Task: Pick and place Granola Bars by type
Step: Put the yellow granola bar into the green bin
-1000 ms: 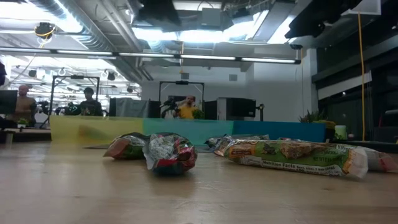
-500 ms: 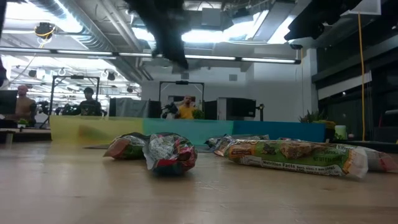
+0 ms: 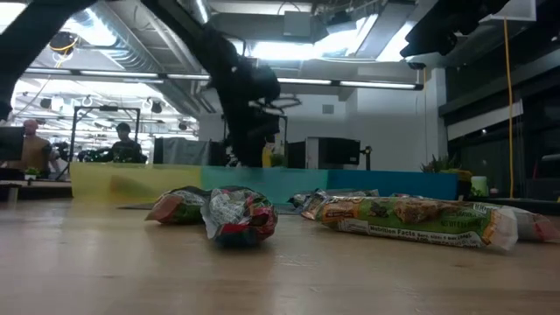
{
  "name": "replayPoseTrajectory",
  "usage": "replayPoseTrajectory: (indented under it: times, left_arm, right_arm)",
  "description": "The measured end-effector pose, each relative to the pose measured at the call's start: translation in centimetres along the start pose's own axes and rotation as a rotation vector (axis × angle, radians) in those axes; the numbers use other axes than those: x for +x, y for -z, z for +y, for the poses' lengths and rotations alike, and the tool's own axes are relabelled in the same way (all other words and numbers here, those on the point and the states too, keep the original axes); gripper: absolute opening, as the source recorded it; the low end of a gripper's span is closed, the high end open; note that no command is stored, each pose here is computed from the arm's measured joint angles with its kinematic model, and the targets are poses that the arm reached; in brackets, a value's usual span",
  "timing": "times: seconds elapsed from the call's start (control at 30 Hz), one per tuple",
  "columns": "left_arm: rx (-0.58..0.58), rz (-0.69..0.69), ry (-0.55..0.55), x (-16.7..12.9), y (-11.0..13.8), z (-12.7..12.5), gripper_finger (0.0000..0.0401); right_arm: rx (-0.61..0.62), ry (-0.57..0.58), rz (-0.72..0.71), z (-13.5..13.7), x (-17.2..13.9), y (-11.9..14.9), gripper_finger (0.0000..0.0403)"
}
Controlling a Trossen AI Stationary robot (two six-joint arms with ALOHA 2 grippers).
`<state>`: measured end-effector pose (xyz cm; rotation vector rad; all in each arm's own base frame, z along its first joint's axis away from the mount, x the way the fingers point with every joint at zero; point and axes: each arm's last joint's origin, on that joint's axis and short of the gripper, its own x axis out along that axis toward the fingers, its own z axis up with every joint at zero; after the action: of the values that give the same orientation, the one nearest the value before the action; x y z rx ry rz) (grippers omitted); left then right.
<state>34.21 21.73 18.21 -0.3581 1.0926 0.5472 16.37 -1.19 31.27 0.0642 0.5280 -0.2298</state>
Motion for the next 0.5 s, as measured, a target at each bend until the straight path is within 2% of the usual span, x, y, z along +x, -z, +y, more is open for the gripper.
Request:
replayPoseTrajectory:
  times: [0.13,0.3,0.5]
  left_arm:
    - [-0.008,0.033,0.050,1.10,0.31,-0.17,0.0029]
    - [-0.010,0.037,0.054,1.27,0.35,-0.21,0.0031]
    - [-0.010,0.038,0.052,1.27,0.35,-0.20,0.0056]
  right_arm:
    - [-0.001,0.000,0.001,0.00,0.00,0.00,0.0229]
    - [-0.002,0.000,0.001,0.00,0.00,0.01,0.0229]
    - [-0.003,0.000,0.001,0.00,0.00,0.01,0.0229]
